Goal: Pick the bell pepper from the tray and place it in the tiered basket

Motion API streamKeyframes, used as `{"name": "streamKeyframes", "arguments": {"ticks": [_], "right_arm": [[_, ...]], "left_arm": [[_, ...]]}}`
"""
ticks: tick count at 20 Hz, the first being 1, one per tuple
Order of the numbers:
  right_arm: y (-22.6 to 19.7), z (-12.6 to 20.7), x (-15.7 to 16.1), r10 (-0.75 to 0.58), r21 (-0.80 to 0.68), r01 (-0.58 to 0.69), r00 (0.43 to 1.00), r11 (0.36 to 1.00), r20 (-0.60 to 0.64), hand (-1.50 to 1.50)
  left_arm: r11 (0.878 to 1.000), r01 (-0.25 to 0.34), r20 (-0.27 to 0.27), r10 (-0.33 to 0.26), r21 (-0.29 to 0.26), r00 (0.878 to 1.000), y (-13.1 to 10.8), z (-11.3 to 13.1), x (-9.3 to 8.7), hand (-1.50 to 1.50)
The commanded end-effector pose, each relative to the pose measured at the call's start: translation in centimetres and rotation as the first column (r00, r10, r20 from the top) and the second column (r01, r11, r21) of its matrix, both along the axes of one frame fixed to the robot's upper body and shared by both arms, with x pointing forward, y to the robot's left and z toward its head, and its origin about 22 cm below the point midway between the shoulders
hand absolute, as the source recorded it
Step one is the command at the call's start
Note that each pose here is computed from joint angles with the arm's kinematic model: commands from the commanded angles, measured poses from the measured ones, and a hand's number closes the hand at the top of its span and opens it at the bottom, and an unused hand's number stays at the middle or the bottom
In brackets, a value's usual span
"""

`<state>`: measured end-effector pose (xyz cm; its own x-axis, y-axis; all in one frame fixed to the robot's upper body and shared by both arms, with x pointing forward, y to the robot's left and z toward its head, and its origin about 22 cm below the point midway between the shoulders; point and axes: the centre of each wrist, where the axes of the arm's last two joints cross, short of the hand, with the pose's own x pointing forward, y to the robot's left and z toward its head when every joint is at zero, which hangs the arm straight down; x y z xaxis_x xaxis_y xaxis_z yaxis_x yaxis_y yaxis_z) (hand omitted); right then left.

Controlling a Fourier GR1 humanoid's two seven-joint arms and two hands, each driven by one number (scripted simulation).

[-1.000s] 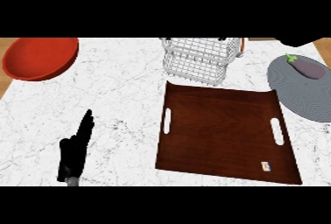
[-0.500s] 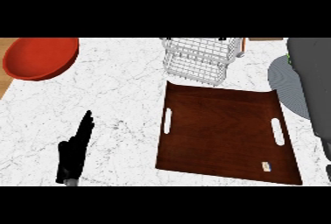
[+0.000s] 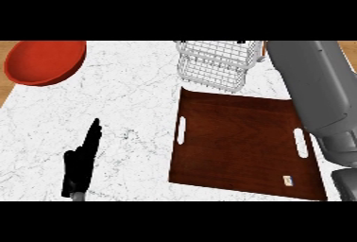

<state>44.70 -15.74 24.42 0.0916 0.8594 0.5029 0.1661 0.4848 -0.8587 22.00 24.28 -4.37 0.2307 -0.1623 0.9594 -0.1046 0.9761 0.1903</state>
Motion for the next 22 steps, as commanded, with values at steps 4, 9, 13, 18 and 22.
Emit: {"name": "streamKeyframes", "arguments": {"ticks": [4, 9, 13, 18, 22], "right_arm": [[2.1, -3.2, 1.7, 0.004, 0.169, 0.002, 0.999, 0.986, -0.033, 1.50], [0.3, -5.1, 1.9, 0.031, 0.421, 0.000, 0.997, 0.907, -0.067, -1.50], [0.1, -6.3, 1.7, 0.008, 0.571, -0.035, 0.999, 0.821, 0.049, -1.50], [-2.5, -3.8, 2.0, -0.051, 0.659, -0.079, 0.983, 0.748, 0.175, -1.50], [-6.6, -2.1, 1.8, -0.249, 0.670, 0.027, 0.939, 0.742, 0.237, -1.50]], "left_arm": [[1.000, 0.001, -0.014, -0.001, 0.006, 1.000, -1.3, -1.4, 0.8, 0.00], [1.000, -0.008, -0.027, 0.008, -0.020, 1.000, 0.1, -1.3, 0.5, 0.00], [1.000, 0.004, -0.042, -0.004, 0.005, 0.999, 0.2, -1.0, -0.3, 0.00], [1.000, -0.006, -0.024, 0.006, 0.001, 1.000, -0.2, -0.7, -0.4, 0.00], [1.000, -0.028, -0.026, 0.028, -0.002, 0.999, 1.5, -0.6, -0.4, 0.00]]}}
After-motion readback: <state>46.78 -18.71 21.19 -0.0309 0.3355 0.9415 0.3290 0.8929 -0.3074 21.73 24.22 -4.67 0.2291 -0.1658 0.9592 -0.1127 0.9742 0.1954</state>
